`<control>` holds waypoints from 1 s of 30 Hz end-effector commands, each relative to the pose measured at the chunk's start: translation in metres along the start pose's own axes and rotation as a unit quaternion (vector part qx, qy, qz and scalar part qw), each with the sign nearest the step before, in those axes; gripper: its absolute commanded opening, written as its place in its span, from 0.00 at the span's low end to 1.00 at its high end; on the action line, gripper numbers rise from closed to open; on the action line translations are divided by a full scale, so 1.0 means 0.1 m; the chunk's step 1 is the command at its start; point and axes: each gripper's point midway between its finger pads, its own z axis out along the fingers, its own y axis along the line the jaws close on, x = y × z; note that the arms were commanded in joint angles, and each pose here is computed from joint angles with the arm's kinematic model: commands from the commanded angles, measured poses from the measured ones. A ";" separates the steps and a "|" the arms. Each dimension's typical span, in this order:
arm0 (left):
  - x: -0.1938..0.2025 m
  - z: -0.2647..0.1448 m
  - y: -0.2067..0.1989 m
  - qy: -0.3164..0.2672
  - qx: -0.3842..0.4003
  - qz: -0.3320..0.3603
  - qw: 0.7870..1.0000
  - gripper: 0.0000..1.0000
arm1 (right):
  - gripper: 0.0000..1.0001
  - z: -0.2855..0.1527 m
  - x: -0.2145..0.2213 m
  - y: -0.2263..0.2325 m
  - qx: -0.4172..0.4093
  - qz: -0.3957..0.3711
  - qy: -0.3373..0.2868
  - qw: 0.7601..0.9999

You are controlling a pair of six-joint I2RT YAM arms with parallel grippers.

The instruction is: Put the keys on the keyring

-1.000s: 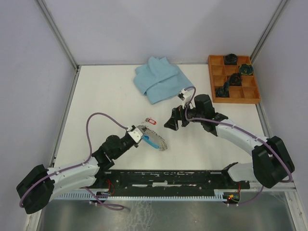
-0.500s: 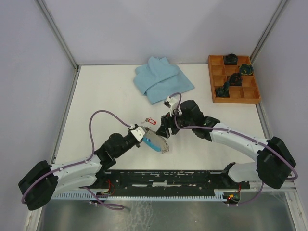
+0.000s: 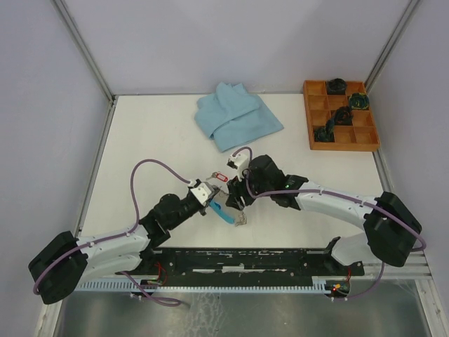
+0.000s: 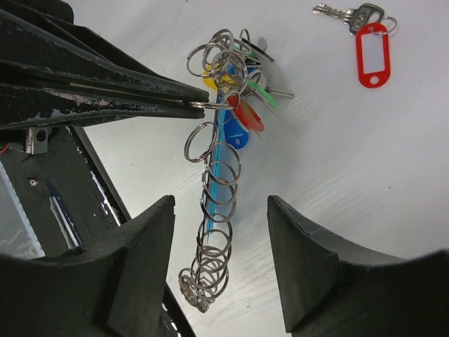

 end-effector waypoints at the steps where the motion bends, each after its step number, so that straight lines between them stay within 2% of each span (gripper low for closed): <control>1: -0.46 0.09 0.05 -0.077 -0.006 -0.029 0.997 0.03 | 0.62 0.08 -0.16 0.03 0.003 -0.021 -0.023 0.999; 4: -0.48 0.09 0.04 -0.081 -0.004 -0.034 0.996 0.03 | 0.57 0.12 -0.12 0.04 0.005 -0.026 -0.016 1.000; 14: -0.47 0.03 0.11 -0.102 -0.035 -0.091 0.990 0.04 | 0.28 0.05 -0.17 0.09 0.013 -0.045 -0.014 0.999; 17: -0.44 -0.01 0.16 -0.107 -0.053 -0.112 0.987 0.11 | 0.18 0.00 -0.20 0.10 0.019 -0.046 -0.014 0.999; 22: -0.32 -0.09 0.30 -0.102 -0.103 -0.153 0.977 0.30 | 0.04 -0.07 -0.22 0.09 0.029 -0.045 -0.008 0.999; 27: -0.16 -0.17 0.42 -0.080 -0.151 -0.184 0.968 0.40 | 0.01 -0.13 -0.24 0.09 0.038 -0.046 0.000 0.998; 30: -0.19 -0.14 0.23 -0.073 -0.092 -0.165 0.979 0.49 | 0.01 -0.15 -0.24 0.09 0.044 -0.044 0.004 0.998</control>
